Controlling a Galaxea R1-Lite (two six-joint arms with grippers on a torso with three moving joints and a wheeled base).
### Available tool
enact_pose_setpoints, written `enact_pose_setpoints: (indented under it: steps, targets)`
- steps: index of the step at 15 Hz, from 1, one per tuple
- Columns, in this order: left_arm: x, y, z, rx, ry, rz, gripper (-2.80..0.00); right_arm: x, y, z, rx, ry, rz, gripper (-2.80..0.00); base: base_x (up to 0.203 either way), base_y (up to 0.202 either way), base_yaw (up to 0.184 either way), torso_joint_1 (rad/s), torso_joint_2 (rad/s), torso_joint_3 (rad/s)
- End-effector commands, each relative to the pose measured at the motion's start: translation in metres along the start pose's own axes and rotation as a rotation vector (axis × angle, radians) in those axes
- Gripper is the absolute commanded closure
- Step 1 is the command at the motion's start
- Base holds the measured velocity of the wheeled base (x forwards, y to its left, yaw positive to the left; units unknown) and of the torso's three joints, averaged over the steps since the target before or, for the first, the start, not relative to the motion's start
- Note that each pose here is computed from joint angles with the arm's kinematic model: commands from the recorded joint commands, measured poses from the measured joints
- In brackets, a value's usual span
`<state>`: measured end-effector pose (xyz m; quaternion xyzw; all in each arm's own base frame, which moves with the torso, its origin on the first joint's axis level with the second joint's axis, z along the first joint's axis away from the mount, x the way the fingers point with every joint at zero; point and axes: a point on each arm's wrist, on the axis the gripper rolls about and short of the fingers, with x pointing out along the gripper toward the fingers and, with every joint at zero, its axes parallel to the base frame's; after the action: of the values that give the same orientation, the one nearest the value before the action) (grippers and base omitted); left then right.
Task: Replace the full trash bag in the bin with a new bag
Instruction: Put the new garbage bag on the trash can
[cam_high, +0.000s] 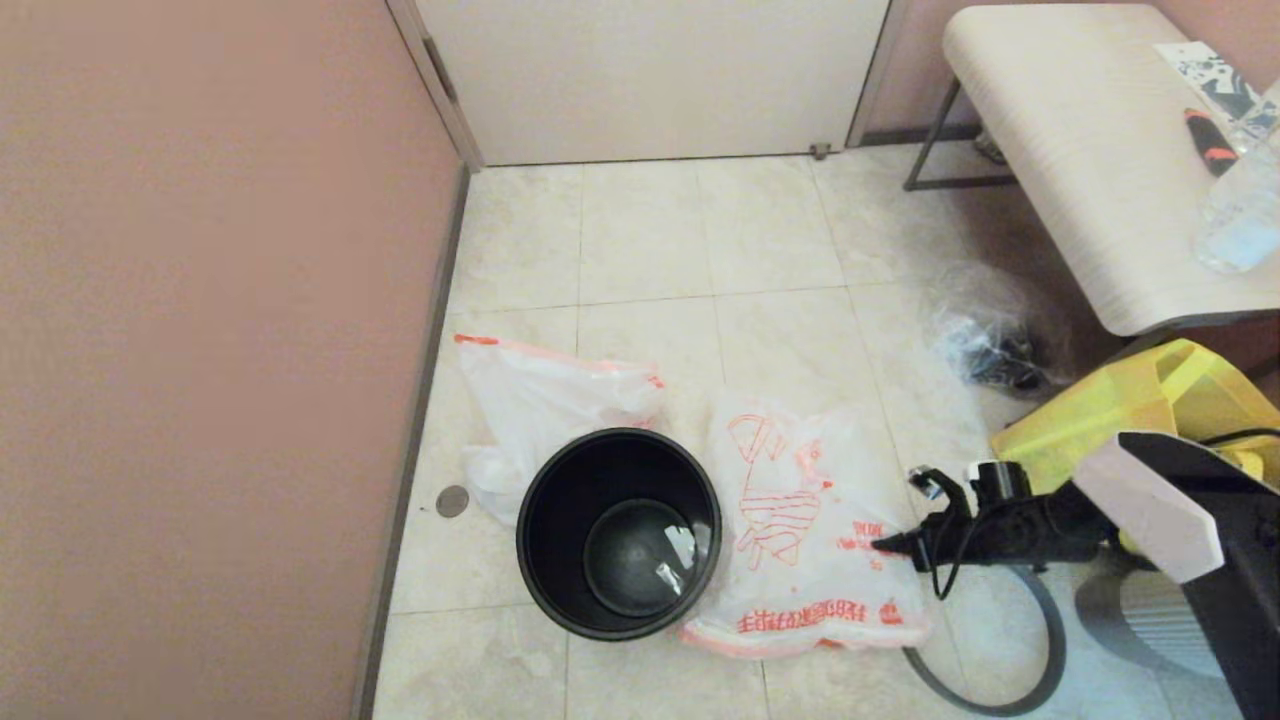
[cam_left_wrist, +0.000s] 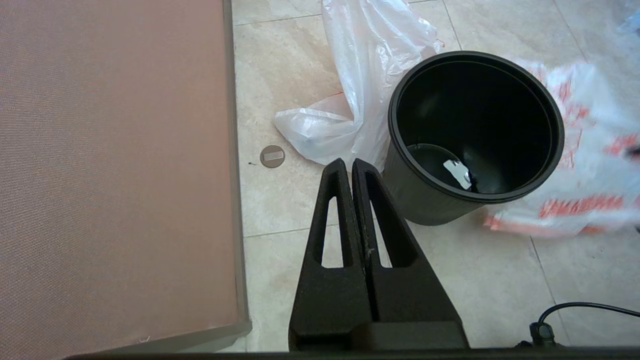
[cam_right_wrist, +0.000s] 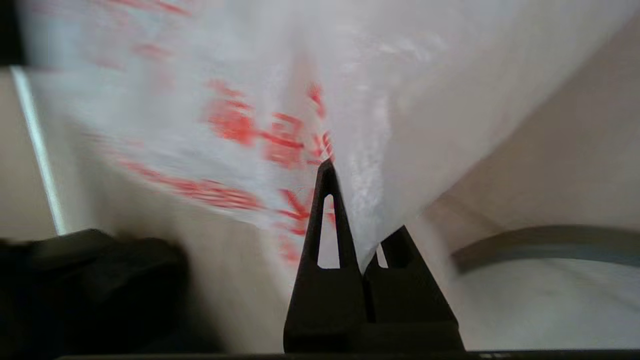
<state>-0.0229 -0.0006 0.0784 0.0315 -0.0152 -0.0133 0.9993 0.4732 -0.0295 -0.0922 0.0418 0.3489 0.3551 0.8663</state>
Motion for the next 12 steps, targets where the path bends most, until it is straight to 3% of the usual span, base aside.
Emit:
enact_pose_setpoints:
  steps: [1,5,9,12]
  targets:
    - [0.001,0.000,-0.003,0.000,0.013,-0.001,0.00,-0.067,0.036,0.079,-0.078,-0.077,-0.030,0.00,0.000,0.000,0.000,0.000,0.00,0.000]
    - [0.001,0.000,-0.003,0.000,0.013,-0.001,0.00,-0.157,0.125,0.141,-0.051,-0.017,-0.012,0.00,0.000,0.000,0.000,0.000,0.00,0.000]
    - [0.001,0.000,-0.003,0.000,0.013,-0.001,0.00,-0.225,0.221,0.157,0.010,0.081,0.030,0.00,0.000,0.000,0.000,0.000,0.00,0.000]
    - [0.001,0.000,-0.003,0.000,0.013,-0.001,0.00,-0.256,0.294,0.166,0.045,0.084,0.025,0.00,0.000,0.000,0.000,0.000,0.00,0.000]
